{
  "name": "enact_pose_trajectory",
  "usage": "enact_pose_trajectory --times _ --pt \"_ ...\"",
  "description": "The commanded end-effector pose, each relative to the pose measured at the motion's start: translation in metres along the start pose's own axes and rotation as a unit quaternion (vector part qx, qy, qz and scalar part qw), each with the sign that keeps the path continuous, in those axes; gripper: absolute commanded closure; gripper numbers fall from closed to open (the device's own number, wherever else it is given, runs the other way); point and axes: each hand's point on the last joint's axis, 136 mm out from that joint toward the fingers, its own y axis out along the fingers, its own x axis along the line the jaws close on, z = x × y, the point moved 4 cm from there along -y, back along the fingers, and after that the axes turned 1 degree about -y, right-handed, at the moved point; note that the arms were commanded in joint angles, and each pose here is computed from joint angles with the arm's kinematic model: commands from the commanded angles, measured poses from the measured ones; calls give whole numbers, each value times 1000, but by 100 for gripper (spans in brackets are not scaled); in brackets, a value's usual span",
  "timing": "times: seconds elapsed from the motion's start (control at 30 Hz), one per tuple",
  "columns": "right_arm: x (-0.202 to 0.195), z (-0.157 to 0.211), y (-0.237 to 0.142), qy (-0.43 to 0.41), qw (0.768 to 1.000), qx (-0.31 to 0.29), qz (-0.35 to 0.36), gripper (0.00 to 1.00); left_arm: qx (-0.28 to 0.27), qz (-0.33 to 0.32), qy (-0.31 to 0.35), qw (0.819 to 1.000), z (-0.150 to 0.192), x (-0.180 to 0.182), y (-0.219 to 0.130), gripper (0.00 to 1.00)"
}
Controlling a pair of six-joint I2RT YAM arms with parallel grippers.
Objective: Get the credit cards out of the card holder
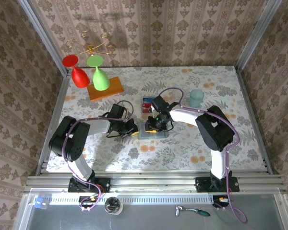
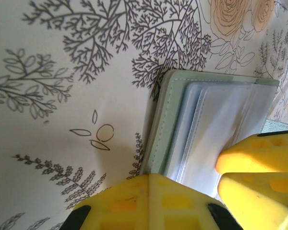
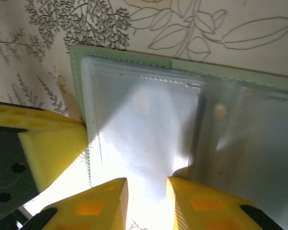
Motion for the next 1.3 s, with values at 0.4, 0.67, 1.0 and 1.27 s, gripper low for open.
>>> enact_pose_trajectory --times 0.4,0.67,1.0,1.27 --pt "-14 6 -5 -2 999 6 32 71 3 -18 0 1000 -4 6 -4 97" --pt "-19 6 -4 24 1000 7 -9 73 -10 12 17 1000 -17 -25 -15 90" --pt "-32 9 -6 49 998 8 -36 74 2 37 31 999 -16 -52 -3 76" --pt "-40 12 -1 67 996 14 -58 74 10 46 21 999 -14 -55 12 70"
